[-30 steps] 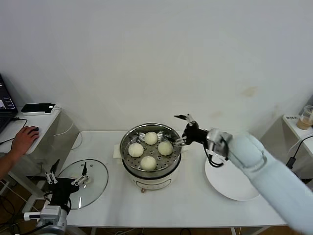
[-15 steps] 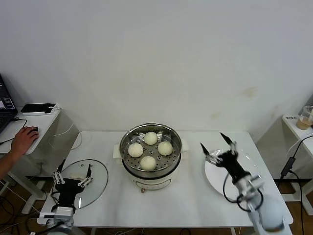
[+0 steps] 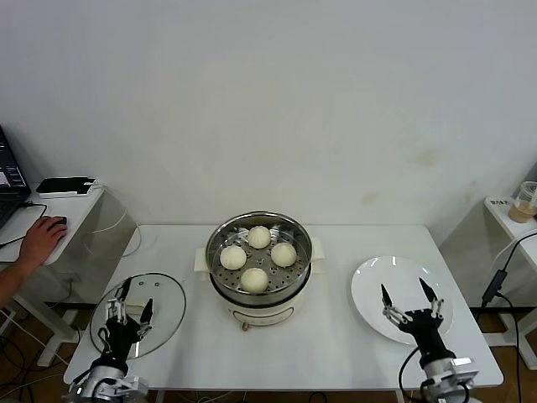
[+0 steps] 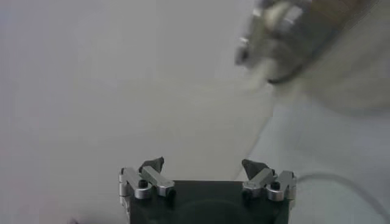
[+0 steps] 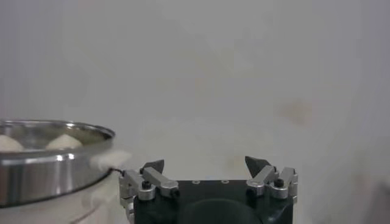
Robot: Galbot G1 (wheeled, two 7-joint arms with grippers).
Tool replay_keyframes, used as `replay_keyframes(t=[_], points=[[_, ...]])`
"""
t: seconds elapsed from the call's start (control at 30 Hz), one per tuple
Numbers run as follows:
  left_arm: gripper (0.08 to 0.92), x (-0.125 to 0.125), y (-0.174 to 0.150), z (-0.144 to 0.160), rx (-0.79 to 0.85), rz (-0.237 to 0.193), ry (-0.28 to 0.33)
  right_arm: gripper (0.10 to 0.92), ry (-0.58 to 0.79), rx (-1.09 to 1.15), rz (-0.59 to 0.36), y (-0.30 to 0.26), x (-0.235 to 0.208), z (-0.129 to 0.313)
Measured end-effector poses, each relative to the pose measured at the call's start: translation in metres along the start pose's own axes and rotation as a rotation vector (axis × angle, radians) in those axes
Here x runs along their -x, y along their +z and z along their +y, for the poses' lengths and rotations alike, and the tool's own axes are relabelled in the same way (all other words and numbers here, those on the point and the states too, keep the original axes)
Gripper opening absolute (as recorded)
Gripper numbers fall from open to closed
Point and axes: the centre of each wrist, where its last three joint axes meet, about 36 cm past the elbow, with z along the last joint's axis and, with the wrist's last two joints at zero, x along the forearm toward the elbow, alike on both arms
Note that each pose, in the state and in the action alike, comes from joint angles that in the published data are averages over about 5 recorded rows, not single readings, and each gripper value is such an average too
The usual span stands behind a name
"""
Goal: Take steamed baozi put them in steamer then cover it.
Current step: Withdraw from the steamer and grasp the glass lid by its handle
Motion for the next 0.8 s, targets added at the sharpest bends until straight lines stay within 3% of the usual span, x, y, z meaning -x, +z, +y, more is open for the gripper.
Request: replay_keyframes(t=[0.17, 0.33, 0.8], points=[[0.823, 0.006, 0.014, -0.009, 0.207, -0.017, 0.037, 0.823, 0.033, 0.000, 0.008, -0.004, -0.012, 0.004], [0.823, 0.011, 0.028, -0.019, 0.344, -0.005, 0.076, 0.823, 0.051, -0.009, 0.017, -0.007, -0.020, 0.007], [0.823, 0.040, 0.060, -0.044, 0.499, 0.039, 0.160, 0.823, 0.075, -0.023, 0.032, -0.008, -0.034, 0.015]])
